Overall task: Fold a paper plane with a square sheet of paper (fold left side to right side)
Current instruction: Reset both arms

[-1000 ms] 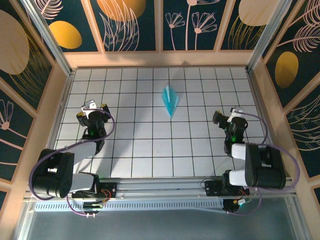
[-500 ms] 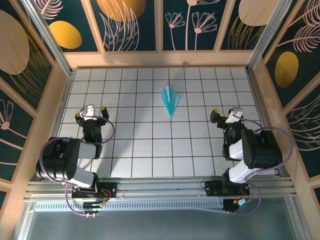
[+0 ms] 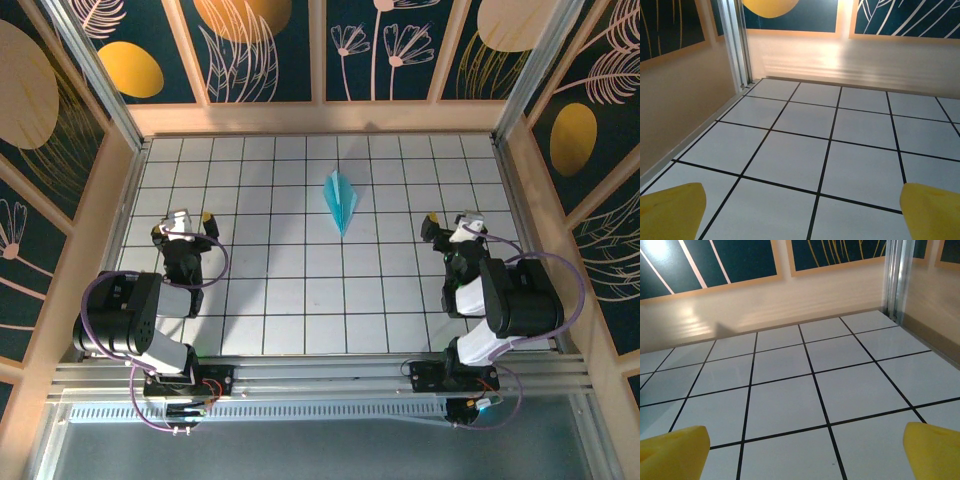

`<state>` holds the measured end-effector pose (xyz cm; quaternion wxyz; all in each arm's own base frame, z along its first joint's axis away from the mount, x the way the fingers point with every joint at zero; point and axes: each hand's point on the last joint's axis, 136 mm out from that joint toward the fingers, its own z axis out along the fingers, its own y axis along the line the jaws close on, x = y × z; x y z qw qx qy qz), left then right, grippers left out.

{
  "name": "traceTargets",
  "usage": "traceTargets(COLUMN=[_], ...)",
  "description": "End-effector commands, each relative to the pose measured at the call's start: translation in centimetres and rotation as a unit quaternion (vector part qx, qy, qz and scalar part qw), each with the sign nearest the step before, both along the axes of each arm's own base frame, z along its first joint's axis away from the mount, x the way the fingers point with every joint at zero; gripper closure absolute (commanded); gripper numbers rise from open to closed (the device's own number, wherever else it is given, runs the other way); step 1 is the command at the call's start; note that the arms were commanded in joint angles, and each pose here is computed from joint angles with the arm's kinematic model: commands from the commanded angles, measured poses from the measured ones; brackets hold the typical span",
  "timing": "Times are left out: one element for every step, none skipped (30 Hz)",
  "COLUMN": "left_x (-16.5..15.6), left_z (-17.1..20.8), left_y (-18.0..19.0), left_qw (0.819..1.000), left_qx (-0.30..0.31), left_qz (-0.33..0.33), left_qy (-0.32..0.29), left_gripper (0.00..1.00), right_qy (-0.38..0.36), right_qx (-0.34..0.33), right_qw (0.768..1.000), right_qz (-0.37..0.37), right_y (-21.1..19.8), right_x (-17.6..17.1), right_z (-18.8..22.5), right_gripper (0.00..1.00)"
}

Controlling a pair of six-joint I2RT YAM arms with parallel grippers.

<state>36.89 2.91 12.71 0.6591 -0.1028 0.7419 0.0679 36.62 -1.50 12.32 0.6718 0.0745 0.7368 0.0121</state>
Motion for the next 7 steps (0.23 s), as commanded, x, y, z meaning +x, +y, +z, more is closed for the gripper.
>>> traceTargets(left_x=[0.20,0.19,0.21,0.19,0.19,0.19,0.19], left_z=[1.15,1.10,1.15,1.12,1.15,1.15,1.15], left_y=[0.02,0.01,0.02,0.02,0.02,0.02,0.02], left_qw=[1.000,1.000,1.000,1.000,1.000,1.000,1.000], left_qx=[-0.007,-0.008,-0.007,-0.008,-0.008,-0.007,-0.008], left_qz=[-0.004,-0.004,-0.004,-0.004,-0.004,-0.004,-0.004], left_qy=[-0.026,-0.025,-0.025,-0.025,-0.026,-0.026,-0.026], left_gripper=[0.01,0.01,0.01,0.01,0.01,0.01,0.01], right_qy=[-0.009,-0.005,-0.006,-0.006,-0.006,-0.007,-0.007], right_qx=[-0.010,-0.007,-0.007,-0.007,-0.007,-0.007,-0.007], right_qw=[1.000,1.000,1.000,1.000,1.000,1.000,1.000], right_qz=[0.004,0.006,0.006,0.006,0.006,0.007,0.007], right_y=[0.09,0.06,0.04,0.07,0.06,0.06,0.08], right_x=[0.63,0.70,0.65,0.69,0.64,0.66,0.64], right_z=[0.71,0.58,0.61,0.63,0.61,0.63,0.63], right_gripper=[0.01,0.01,0.01,0.01,0.01,0.01,0.01])
